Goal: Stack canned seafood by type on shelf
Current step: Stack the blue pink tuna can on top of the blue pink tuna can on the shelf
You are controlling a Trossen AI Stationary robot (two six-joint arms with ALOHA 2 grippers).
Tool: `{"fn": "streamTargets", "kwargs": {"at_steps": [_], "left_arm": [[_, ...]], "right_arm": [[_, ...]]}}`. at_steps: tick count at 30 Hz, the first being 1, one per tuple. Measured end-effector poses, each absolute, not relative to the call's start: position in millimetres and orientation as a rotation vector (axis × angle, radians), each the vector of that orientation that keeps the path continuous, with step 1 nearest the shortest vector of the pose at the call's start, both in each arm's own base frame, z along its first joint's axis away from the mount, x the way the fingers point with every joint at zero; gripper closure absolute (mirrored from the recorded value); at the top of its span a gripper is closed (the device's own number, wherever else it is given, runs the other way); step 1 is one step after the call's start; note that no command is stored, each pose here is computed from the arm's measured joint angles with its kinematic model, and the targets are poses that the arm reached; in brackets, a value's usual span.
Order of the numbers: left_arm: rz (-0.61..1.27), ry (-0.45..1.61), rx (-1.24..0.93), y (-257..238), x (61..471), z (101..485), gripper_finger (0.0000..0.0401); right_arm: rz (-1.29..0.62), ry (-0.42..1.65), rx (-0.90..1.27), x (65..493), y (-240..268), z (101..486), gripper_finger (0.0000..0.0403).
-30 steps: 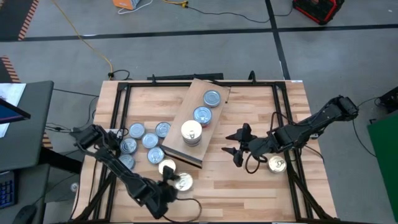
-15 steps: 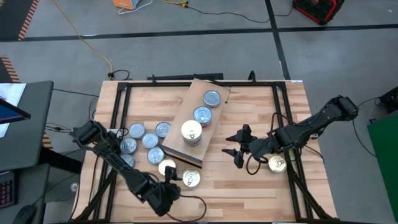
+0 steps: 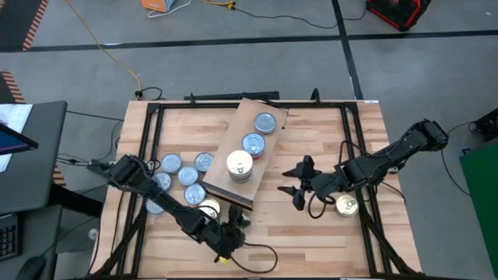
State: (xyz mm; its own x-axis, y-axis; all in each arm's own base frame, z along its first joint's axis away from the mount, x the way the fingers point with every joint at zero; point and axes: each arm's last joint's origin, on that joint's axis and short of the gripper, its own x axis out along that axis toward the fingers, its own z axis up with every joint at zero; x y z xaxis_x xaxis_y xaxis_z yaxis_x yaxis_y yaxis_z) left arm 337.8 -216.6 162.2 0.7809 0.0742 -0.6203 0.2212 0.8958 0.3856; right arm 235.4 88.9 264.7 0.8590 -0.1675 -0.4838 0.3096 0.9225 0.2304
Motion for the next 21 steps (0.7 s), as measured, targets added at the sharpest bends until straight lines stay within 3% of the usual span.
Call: {"fn": "streamTargets", "kwargs": {"at_steps": [6, 11, 16, 21], "left_arm": [[-0.115, 0.61, 0.437, -222, 328, 190, 0.0111], [-0.129, 0.72, 0.424, -219, 310, 199, 0.0111], [-0.13, 0.911, 0.594, -207, 298, 183, 0.0111], [-0.05, 0.88, 0.73, -203, 299, 185, 0.0111]], "right_arm": [[-0.243, 0.481, 0.3, 235, 90, 264, 0.0117], [-0.195, 0.506, 0.31, 235, 92, 264, 0.0117], [-0.194, 0.503, 0.312, 235, 92, 264, 0.0117], [-0.194, 0.502, 0.31, 235, 92, 264, 0.0117]]}}
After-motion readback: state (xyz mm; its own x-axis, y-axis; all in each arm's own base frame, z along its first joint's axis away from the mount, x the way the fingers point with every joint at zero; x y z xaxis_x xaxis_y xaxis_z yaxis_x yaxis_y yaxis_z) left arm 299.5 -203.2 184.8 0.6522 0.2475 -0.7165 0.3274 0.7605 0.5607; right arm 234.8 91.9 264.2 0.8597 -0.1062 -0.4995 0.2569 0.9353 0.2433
